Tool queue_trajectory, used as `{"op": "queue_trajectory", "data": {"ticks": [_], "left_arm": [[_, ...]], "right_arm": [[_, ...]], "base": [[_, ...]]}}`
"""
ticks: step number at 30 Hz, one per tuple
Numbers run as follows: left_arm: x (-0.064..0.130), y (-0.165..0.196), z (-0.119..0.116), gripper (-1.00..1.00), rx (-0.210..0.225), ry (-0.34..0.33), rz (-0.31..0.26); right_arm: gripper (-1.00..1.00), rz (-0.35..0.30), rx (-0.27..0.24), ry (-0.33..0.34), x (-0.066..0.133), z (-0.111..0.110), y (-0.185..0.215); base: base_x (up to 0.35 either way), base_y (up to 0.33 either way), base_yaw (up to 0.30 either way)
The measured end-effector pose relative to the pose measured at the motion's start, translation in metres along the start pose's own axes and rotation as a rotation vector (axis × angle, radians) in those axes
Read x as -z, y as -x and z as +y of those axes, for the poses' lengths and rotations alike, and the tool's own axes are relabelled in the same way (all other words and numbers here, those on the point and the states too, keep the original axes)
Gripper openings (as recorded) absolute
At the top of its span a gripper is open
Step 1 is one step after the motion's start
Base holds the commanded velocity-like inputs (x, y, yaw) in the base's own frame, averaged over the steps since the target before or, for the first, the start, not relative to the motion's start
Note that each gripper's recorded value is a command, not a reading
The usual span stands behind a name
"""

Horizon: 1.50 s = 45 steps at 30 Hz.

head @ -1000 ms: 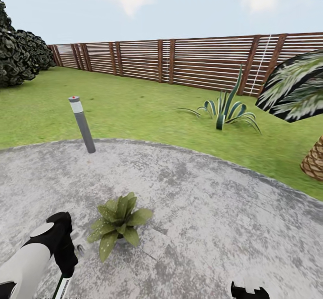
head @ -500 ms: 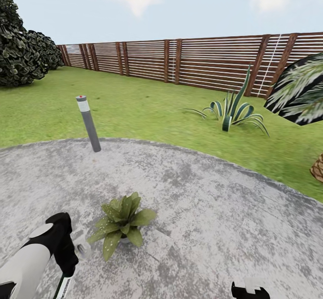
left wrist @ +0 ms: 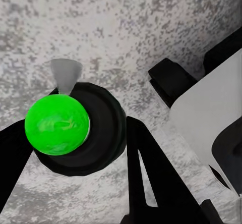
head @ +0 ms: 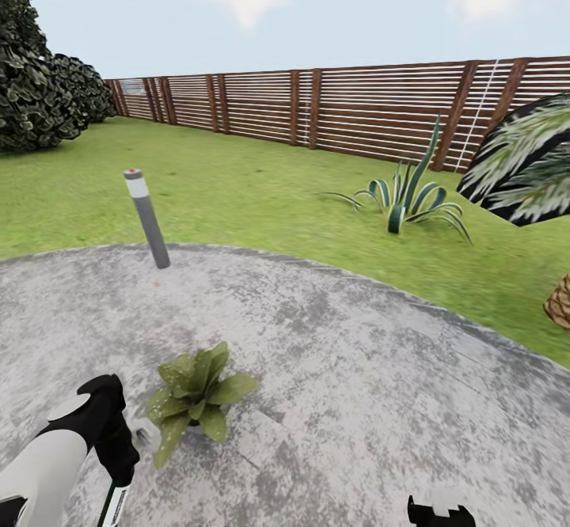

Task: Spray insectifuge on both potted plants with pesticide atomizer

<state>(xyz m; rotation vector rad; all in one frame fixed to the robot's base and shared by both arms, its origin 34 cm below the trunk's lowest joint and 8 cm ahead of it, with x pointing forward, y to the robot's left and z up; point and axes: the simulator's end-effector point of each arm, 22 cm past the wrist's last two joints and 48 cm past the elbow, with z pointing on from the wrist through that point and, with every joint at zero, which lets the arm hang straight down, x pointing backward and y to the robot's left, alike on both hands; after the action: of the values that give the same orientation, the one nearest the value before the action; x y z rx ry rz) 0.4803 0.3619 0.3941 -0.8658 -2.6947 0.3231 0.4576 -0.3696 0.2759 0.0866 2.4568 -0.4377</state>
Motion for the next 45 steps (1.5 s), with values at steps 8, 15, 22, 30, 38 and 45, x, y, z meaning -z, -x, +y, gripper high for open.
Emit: {"op": "queue_trajectory", "data": {"ticks": [8,15,22,30,38,45], "left_arm": [[0.0000,-0.0011,0.0008,-1.00,0.002,0.001,0.001],[0.0009,0.0002,0.0005,-1.00,0.004,0.001,-0.003],[0.0009,0.0005,0.0002,-1.00,0.004,0.000,-0.004],[0.0010,0.0005,0.0002,-1.00,0.004,0.000,-0.004],[0.0010,0.0005,0.0003,-1.00,0.004,0.000,-0.004],[0.0008,0.0002,0.0005,-1.00,0.004,0.001,-0.003]], "right_arm": [[1.00,0.001,0.001,0.001,0.0002,0.0002,-0.0008],[1.00,0.000,0.000,0.000,0.0002,0.0001,0.0000],[1.00,0.000,0.000,0.000,0.0002,0.0001,-0.0001],[1.00,0.000,0.001,0.002,0.0003,0.0004,-0.0001],[1.00,0.002,0.002,0.003,0.0003,0.0009,-0.0008],[1.00,0.002,0.002,0.003,0.0002,0.0006,-0.0005]], "base": [[0.006,-0.273,0.270],[0.143,-0.260,0.276],[0.181,-0.243,0.277],[0.222,-0.212,0.277],[0.214,-0.207,0.277],[0.158,-0.228,0.209]]}}
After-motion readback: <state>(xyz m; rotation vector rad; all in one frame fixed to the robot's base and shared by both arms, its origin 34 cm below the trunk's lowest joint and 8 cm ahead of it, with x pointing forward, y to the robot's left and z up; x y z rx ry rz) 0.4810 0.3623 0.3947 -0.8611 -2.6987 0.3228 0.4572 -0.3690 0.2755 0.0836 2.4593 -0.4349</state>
